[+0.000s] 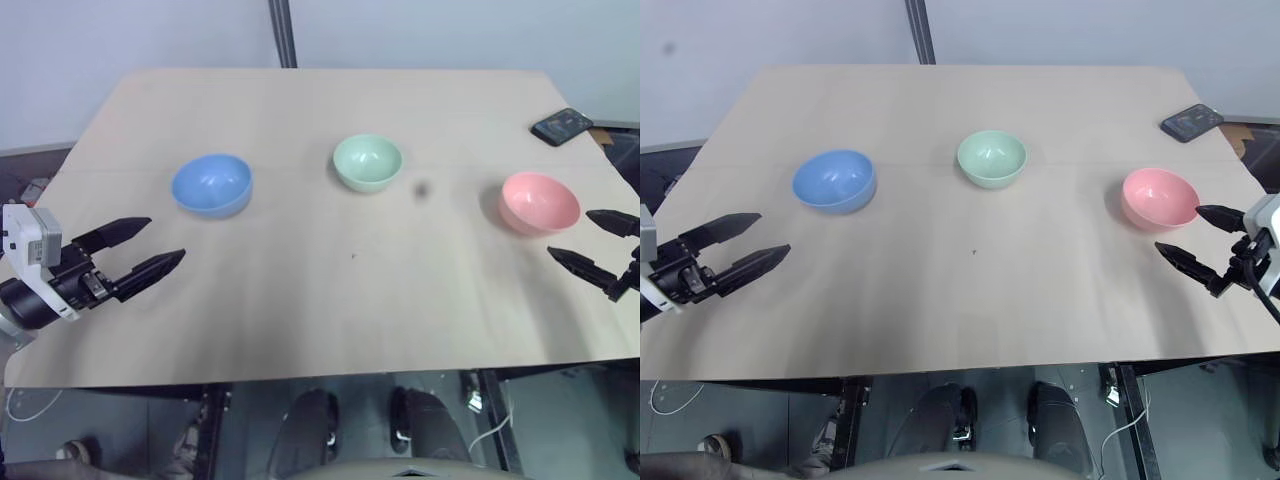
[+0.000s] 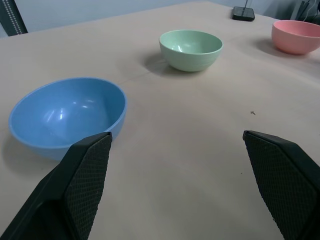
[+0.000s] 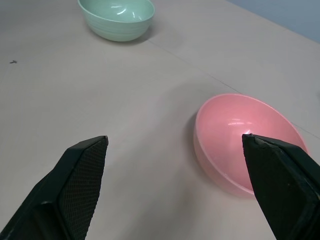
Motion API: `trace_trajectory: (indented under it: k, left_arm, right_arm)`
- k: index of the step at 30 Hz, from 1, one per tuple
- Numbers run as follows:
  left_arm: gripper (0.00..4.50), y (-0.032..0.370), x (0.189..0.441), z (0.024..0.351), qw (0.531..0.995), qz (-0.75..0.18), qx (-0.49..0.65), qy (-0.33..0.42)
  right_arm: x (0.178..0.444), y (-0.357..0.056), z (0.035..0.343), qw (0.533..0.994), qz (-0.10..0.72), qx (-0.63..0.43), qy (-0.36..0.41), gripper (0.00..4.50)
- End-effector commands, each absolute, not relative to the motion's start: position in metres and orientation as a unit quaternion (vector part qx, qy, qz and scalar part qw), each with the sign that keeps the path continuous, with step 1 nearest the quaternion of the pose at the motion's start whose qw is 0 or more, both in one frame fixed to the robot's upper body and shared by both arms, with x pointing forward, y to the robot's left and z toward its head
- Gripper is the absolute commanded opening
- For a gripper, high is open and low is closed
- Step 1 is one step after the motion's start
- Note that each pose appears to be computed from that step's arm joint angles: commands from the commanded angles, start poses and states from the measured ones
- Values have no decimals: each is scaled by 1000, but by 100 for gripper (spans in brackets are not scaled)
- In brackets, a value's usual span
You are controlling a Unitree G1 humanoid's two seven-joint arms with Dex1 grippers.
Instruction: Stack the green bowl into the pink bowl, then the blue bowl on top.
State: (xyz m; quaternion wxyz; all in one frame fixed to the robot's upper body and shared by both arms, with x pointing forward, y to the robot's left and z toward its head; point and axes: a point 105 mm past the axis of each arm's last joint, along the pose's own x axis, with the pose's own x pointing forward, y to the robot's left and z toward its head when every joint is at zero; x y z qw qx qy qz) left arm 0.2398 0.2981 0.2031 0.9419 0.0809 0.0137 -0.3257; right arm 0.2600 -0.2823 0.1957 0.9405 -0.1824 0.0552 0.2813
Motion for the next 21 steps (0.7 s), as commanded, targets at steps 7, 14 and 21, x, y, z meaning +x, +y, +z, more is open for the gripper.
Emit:
trace_trajectory:
  k: [7,14,21]
  left_arm:
    - [444,276,243,217,932,-351,87,-23]
    - [444,242,243,218,903,-419,91,-38]
    - [444,204,241,225,861,-497,81,-67]
  right_arm:
    - [276,-269,202,935,283,-211,24,450]
    - [314,-261,182,941,244,-226,54,450]
    - [357,-264,147,942,217,-227,123,450]
